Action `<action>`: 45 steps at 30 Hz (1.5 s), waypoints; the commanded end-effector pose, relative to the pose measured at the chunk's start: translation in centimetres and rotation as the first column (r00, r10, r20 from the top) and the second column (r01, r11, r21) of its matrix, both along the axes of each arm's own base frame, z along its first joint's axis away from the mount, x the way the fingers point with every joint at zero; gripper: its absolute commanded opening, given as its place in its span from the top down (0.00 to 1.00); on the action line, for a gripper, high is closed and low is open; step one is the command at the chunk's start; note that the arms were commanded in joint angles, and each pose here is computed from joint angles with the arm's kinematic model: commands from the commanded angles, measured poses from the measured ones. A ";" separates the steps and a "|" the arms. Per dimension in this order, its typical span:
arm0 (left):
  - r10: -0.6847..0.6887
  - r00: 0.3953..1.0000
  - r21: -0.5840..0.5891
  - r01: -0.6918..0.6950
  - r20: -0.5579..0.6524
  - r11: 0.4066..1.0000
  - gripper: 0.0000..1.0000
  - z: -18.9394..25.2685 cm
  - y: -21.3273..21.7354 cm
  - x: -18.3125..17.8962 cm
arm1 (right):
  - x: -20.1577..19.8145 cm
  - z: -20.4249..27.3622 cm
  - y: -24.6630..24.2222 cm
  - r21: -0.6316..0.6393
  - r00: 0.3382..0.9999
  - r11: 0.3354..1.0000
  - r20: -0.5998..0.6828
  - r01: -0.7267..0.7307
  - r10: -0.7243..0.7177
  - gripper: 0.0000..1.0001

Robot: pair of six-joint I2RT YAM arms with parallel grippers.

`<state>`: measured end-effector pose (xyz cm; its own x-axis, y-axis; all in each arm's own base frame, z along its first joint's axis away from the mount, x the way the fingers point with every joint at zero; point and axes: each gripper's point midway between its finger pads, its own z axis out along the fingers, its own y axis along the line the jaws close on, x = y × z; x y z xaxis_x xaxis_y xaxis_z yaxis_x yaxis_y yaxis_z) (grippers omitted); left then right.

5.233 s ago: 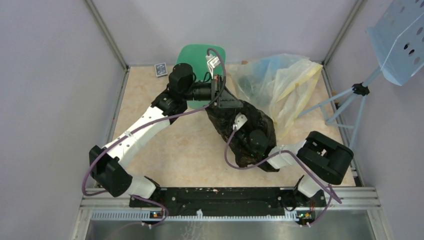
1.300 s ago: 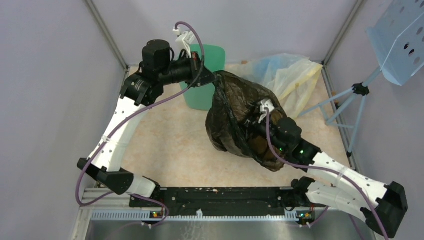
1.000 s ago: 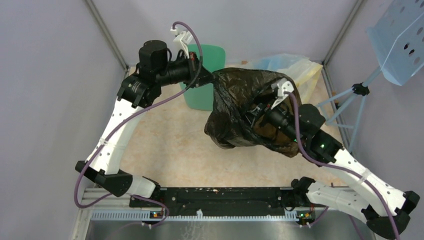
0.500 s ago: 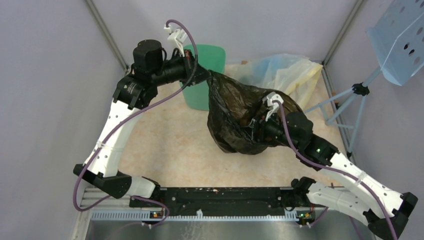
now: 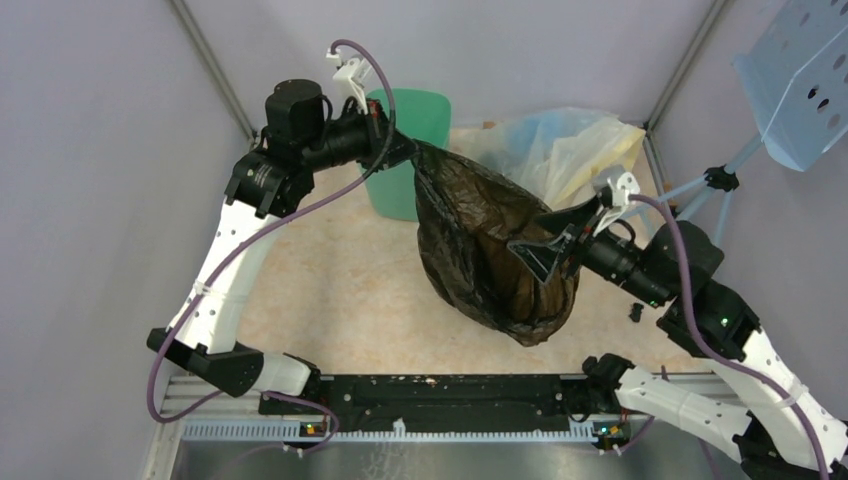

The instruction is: Put the trash bags into the trash bin

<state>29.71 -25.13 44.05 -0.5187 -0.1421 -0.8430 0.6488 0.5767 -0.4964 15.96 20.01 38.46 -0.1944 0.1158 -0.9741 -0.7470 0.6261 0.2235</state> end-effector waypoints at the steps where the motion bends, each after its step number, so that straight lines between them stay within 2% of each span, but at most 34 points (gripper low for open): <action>1: -0.057 0.995 -0.031 0.059 0.083 0.998 1.00 2.3 -0.3 -0.9 | -0.1 4.7 0.2 0.010 0.997 1.000 0.077 -0.019 0.018 0.28; 6: -0.098 0.992 -0.041 0.101 0.074 0.994 1.00 2.1 -0.7 -1.4 | 2.6 6.6 0.6 -0.056 0.991 0.996 0.119 0.063 -0.055 0.24; 10: -0.130 0.990 -0.055 0.133 0.063 0.990 1.00 1.8 -1.1 -1.8 | 5.4 5.4 1.7 -0.165 0.989 0.979 0.103 0.120 -0.104 0.18; 13: -0.137 0.989 -0.066 0.140 0.053 0.988 1.00 1.8 -1.1 -2.1 | 6.0 2.7 3.7 -0.265 0.999 0.963 0.027 0.050 -0.044 0.17; 15: -0.141 0.989 -0.075 0.144 0.050 0.987 1.00 1.7 -1.2 -2.2 | 5.8 1.3 5.2 -0.283 1.000 0.959 -0.010 -0.028 0.026 0.16; 21: -0.201 0.978 -0.126 0.207 0.053 0.970 1.00 2.3 -2.0 -3.0 | 7.3 -1.3 6.7 -0.342 0.999 0.939 -0.044 -0.041 0.028 0.15; 25: -0.224 0.971 -0.167 0.235 0.080 0.957 1.00 3.5 -2.3 -3.4 | 6.1 -2.1 8.9 -0.327 0.983 0.929 -0.116 -0.176 0.145 0.14; 28: -0.234 0.968 -0.173 0.246 0.090 0.954 1.00 3.9 -2.4 -3.5 | 6.6 -2.9 8.8 -0.332 0.986 0.931 -0.125 -0.148 0.112 0.22; 30: -0.249 0.964 -0.187 0.263 0.095 0.946 1.00 4.2 -2.6 -3.7 | 6.8 -3.5 8.5 -0.338 0.987 0.932 -0.132 -0.131 0.091 0.23; 34: -0.262 0.959 -0.205 0.279 0.104 0.938 1.00 4.5 -2.9 -3.5 | 5.8 -2.5 8.4 -0.290 0.984 0.945 -0.131 -0.153 0.119 0.17; 39: -0.240 0.967 -0.199 0.253 0.090 0.947 1.00 3.8 -3.0 -2.6 | 4.3 0.2 6.5 -0.232 0.991 0.966 -0.097 -0.116 0.095 0.15; 43: -0.225 0.972 -0.205 0.236 0.074 0.950 1.00 3.2 -3.0 -2.3 | 2.4 1.3 7.1 -0.152 0.975 0.969 -0.141 -0.193 0.172 0.14; 45: -0.224 0.972 -0.218 0.235 0.075 0.947 1.00 3.3 -3.0 -2.3 | 2.6 0.8 7.5 -0.142 0.971 0.972 -0.174 -0.189 0.163 0.14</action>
<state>27.51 -28.35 46.12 -0.5562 -0.1715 -0.8131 0.7548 0.3051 -0.5807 19.74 26.50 37.58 -0.3167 -0.1540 -0.9359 -0.8018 0.5707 0.1774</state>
